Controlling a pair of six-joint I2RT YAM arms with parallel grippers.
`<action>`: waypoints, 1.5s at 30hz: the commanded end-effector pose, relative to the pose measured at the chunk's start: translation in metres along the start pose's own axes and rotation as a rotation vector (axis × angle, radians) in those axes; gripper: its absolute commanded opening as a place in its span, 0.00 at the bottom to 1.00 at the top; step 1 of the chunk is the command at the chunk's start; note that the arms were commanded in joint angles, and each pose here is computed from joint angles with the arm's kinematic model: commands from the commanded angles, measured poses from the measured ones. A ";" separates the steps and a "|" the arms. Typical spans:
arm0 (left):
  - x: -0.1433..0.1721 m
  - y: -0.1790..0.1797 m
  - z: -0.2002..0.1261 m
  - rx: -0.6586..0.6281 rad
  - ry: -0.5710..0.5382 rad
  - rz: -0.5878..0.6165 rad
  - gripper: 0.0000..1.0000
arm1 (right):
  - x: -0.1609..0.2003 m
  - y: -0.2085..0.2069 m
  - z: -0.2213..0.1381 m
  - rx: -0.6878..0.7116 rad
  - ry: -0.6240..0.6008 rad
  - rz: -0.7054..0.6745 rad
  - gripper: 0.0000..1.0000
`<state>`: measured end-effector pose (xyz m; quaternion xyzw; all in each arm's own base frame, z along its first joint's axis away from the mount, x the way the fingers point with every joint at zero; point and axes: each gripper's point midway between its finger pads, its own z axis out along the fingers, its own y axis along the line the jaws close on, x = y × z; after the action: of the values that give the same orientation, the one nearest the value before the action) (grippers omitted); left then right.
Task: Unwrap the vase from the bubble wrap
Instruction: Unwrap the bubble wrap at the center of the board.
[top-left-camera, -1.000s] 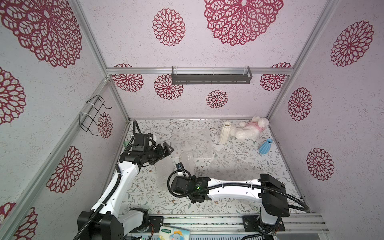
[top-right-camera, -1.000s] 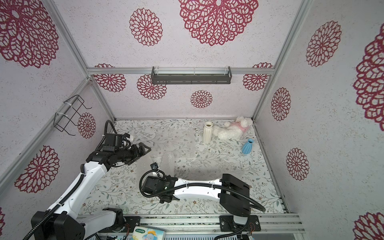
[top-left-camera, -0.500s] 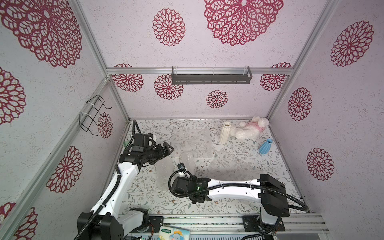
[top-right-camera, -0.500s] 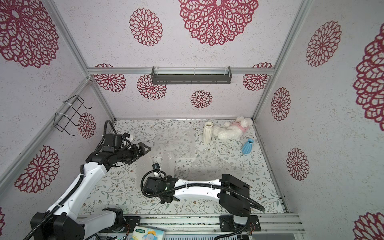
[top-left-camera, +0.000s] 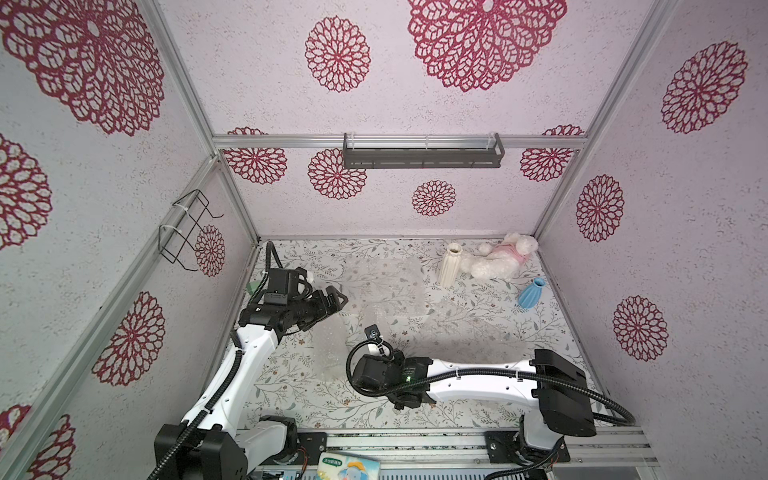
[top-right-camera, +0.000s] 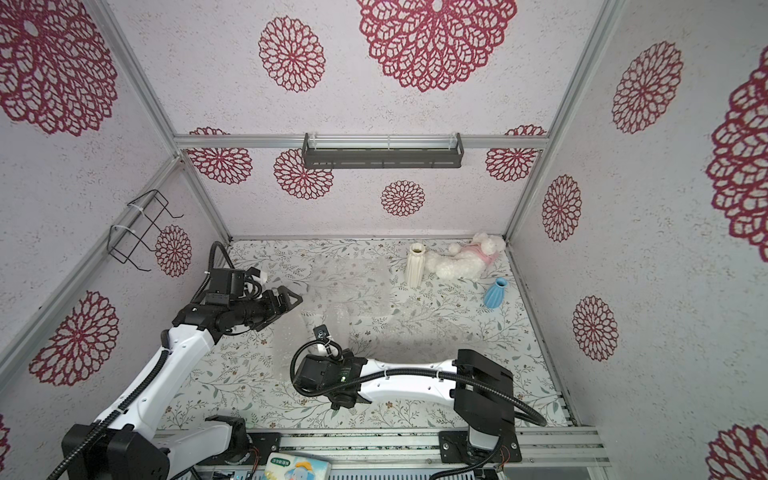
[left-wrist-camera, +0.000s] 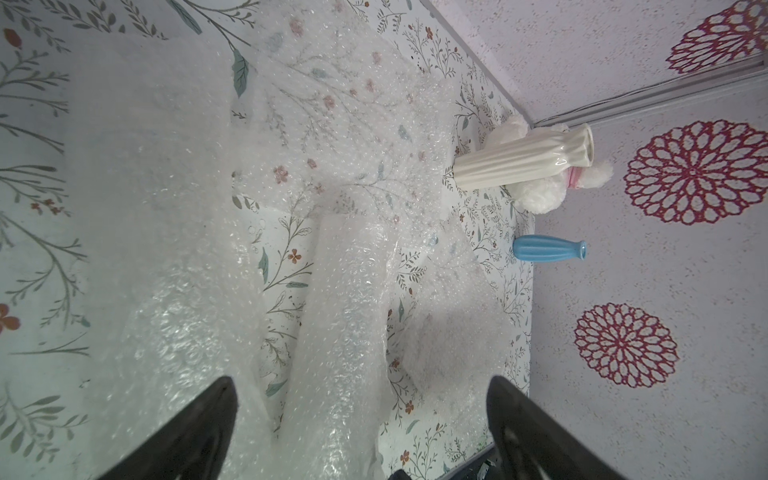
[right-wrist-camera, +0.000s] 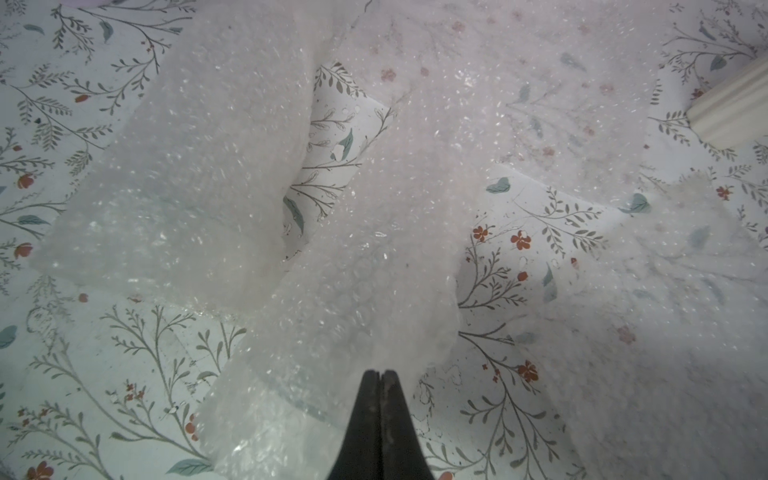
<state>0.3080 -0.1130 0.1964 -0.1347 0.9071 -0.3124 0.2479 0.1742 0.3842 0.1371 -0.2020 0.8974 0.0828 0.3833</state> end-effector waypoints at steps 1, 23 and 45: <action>-0.001 -0.006 0.000 0.027 -0.006 0.015 0.96 | -0.019 -0.006 -0.012 -0.001 -0.064 0.052 0.00; 0.000 -0.007 0.000 0.036 -0.008 0.012 0.96 | -0.012 0.017 0.017 -0.029 0.019 0.009 0.41; 0.001 -0.005 0.003 0.028 0.000 0.008 0.96 | -0.030 -0.016 -0.005 -0.001 -0.071 0.090 0.00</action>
<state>0.3097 -0.1160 0.1996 -0.1304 0.9037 -0.3210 0.2517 0.1885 0.3859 0.1353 -0.1893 0.9006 0.0907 0.3806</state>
